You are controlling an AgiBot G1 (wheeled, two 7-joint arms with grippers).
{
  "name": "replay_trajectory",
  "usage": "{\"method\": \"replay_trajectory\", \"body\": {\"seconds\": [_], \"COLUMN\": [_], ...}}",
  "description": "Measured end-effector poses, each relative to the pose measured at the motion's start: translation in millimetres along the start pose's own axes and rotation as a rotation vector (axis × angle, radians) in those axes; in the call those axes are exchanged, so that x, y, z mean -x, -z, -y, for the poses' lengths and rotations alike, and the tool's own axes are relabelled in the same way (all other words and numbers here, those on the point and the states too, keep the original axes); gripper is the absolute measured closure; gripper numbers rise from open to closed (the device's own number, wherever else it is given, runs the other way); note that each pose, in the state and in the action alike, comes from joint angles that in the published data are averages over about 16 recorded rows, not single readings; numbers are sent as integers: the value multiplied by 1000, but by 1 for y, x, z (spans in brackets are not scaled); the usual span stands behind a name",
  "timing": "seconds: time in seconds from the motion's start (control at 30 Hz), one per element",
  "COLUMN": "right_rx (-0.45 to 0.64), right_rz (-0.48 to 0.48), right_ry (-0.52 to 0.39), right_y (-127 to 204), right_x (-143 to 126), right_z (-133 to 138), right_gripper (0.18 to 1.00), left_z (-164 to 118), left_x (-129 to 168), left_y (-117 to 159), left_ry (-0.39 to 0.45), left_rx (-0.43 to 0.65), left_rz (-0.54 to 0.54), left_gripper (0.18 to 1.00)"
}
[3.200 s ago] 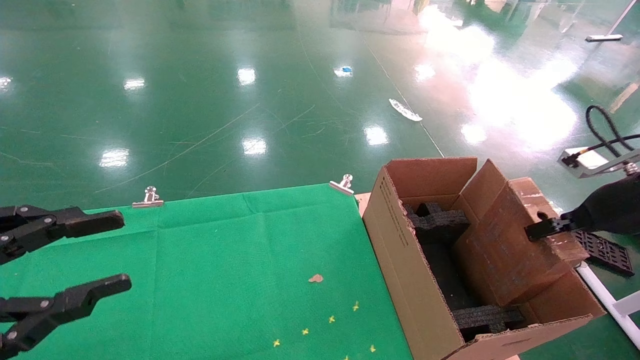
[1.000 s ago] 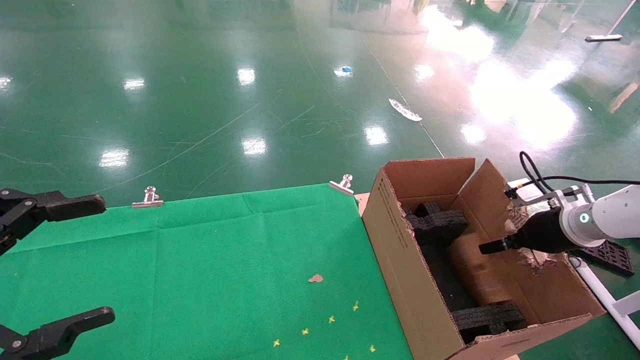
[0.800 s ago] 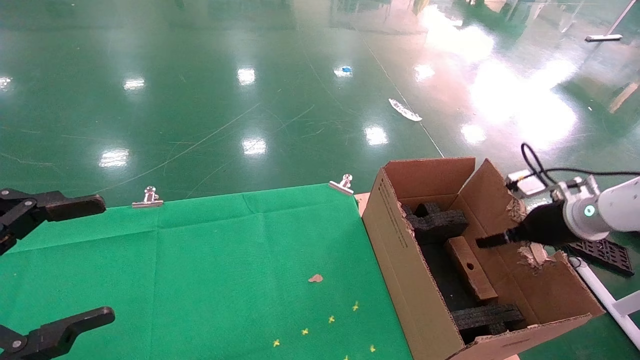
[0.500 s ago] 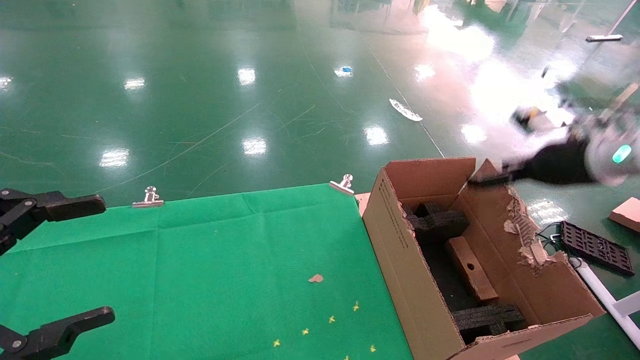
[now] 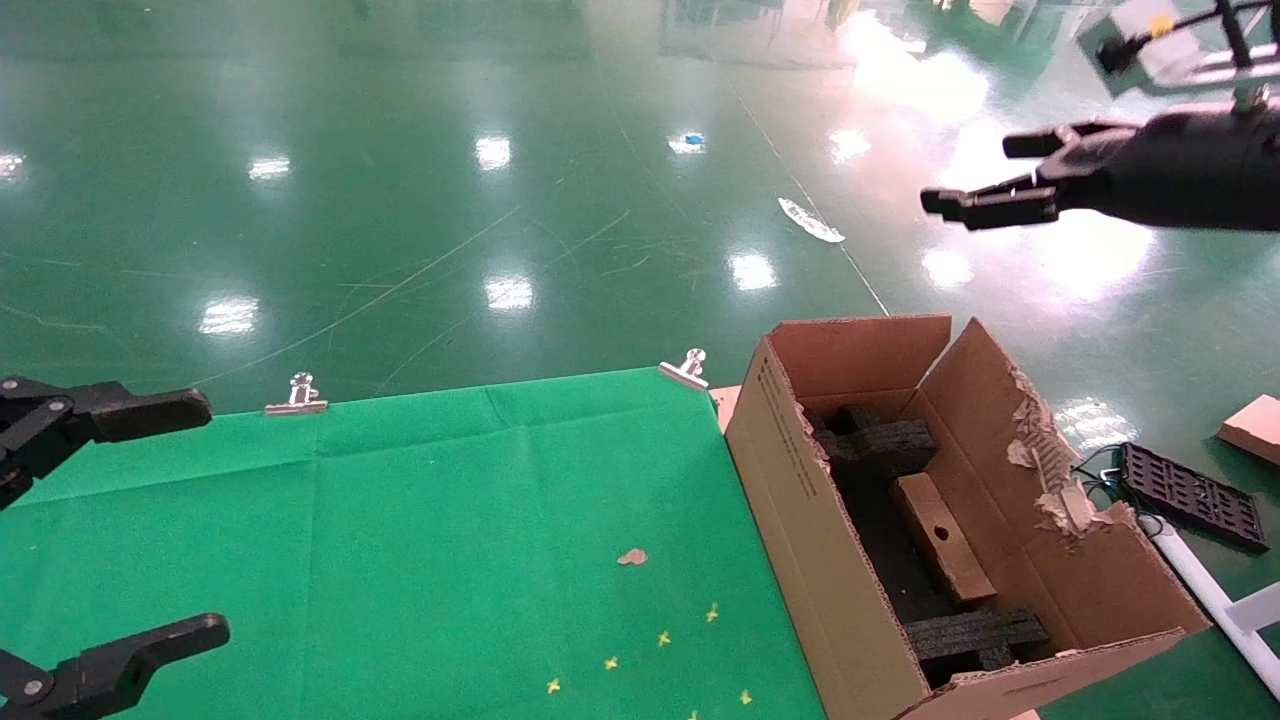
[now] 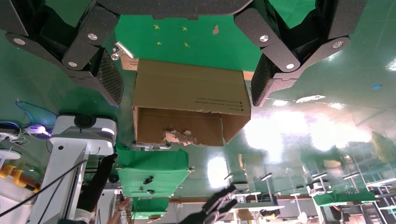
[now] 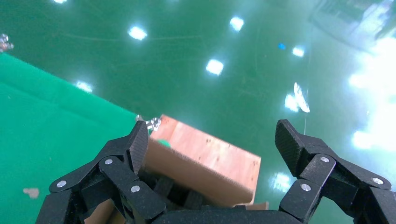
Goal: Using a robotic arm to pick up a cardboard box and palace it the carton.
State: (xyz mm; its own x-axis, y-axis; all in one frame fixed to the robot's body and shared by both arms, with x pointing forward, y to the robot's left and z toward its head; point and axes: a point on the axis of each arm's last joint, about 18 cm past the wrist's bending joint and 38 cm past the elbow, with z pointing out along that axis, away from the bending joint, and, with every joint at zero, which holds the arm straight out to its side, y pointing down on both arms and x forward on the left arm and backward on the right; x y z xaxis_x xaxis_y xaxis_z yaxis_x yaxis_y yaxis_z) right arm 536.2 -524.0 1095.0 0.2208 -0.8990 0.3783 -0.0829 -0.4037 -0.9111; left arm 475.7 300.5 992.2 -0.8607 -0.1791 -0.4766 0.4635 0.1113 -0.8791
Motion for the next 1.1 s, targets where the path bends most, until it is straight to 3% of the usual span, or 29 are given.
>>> {"method": "replay_trajectory", "body": {"seconds": [0.33,1.1], "right_rx": [-49,-212], "right_rz": [115,572], "right_ry": [43,147], "right_y": [-11,-38], "right_x": [32,150], "right_z": [11,17], "right_gripper": [178,178], "left_z": [0,0], "left_x": [0,0], "left_y": [0,0], "left_ry": [0,0], "left_rx": [0,0], "left_rz": [0,0], "left_gripper": [184,184]}}
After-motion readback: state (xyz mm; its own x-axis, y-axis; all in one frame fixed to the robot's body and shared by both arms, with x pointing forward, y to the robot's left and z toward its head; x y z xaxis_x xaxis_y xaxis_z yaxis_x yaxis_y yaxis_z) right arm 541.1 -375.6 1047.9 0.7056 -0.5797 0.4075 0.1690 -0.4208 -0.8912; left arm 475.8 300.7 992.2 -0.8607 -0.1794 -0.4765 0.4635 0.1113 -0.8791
